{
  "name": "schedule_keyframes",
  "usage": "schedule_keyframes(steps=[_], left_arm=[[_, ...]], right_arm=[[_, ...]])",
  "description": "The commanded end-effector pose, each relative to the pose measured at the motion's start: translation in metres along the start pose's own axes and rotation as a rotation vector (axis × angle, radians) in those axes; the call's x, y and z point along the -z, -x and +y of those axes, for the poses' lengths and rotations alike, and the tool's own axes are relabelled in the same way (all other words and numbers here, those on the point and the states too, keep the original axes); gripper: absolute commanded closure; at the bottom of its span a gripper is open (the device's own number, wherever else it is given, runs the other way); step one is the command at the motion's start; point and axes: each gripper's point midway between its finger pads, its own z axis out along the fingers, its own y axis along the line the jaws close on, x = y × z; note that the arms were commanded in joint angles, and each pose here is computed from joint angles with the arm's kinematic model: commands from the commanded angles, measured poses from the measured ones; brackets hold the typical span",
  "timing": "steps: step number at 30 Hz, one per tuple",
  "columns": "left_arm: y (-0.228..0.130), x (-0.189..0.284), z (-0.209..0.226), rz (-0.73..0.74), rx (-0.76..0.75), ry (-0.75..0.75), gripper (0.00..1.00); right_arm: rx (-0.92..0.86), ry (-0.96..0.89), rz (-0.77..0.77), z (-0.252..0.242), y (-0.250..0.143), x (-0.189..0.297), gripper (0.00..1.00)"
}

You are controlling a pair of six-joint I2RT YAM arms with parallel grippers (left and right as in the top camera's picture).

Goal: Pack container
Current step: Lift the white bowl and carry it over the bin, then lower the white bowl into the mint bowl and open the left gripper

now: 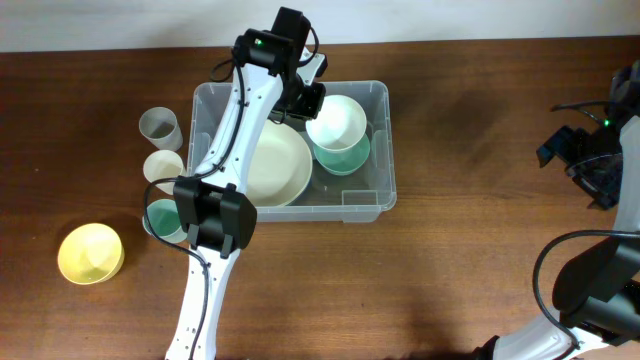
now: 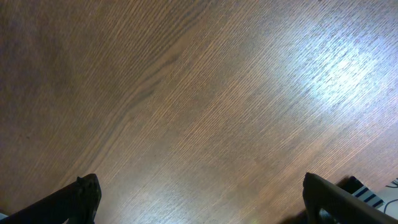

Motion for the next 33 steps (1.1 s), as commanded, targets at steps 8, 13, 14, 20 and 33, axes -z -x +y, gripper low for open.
schedule_keyframes(steps=[8,13,14,20,33], left_arm=[[-0.012,-0.009,-0.006,0.055,-0.019,-0.001,0.96],[-0.013,-0.011,-0.016,0.059,-0.029,-0.027,0.93],[-0.013,-0.011,-0.017,0.06,-0.03,-0.029,0.93],[-0.012,-0.011,-0.018,0.056,-0.033,-0.029,0.93],[-0.015,-0.011,-0.022,0.068,-0.029,-0.053,0.93]], right_arm=[[-0.003,-0.005,0.006,0.0,-0.001,-0.002,0.01],[-0.003,-0.005,0.006,0.0,-0.001,-0.002,0.01],[-0.003,-0.005,0.006,0.0,-0.001,-0.002,0.01],[-0.003,-0.005,0.007,0.0,-0.001,-0.002,0.01],[-0.003,-0.005,0.007,0.0,-0.001,-0.002,0.01]])
